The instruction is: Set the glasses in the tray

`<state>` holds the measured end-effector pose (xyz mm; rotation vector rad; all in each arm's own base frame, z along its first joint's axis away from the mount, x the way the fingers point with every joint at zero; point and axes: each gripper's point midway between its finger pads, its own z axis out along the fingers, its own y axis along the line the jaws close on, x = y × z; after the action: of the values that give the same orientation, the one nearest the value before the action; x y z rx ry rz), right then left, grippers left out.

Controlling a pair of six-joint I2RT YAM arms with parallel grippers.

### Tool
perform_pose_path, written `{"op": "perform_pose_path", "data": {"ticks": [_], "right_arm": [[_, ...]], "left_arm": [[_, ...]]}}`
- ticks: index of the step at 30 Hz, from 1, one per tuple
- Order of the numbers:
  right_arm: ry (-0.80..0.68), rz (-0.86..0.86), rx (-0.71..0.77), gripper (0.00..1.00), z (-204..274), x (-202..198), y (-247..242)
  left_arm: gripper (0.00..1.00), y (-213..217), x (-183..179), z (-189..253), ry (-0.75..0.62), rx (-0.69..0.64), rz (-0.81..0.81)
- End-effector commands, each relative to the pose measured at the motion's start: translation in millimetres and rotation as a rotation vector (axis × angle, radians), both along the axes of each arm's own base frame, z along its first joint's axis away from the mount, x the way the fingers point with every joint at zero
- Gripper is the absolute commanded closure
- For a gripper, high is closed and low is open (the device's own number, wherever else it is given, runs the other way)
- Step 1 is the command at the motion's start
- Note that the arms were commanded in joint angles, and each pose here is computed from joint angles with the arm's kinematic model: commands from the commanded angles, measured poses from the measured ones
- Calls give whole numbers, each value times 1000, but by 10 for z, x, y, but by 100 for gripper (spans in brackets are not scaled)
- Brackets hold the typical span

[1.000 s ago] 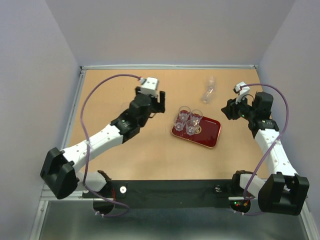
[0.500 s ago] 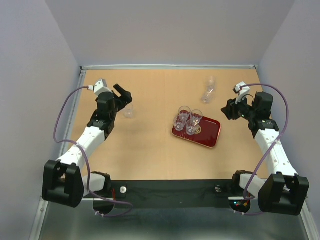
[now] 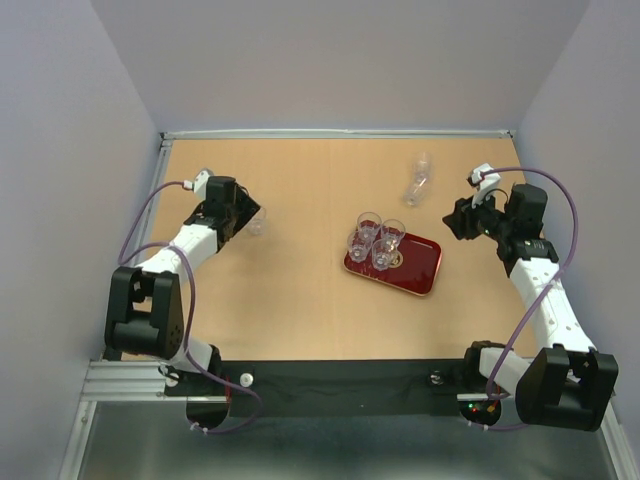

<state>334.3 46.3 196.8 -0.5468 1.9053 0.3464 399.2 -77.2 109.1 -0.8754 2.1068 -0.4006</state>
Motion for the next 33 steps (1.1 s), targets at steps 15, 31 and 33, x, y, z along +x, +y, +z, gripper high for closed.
{"op": "perform_pose_path", "data": {"ticks": [15, 31, 33], "right_arm": [[-42, -3, -13, 53, 37, 13, -27], [-43, -3, -13, 53, 42, 12, -27], [-45, -6, -15, 53, 48, 16, -36]], "left_arm": [[80, -11, 142, -211, 122, 3, -1], [100, -513, -95, 458, -184, -15, -451], [100, -750, -290, 651, -290, -79, -597]]}}
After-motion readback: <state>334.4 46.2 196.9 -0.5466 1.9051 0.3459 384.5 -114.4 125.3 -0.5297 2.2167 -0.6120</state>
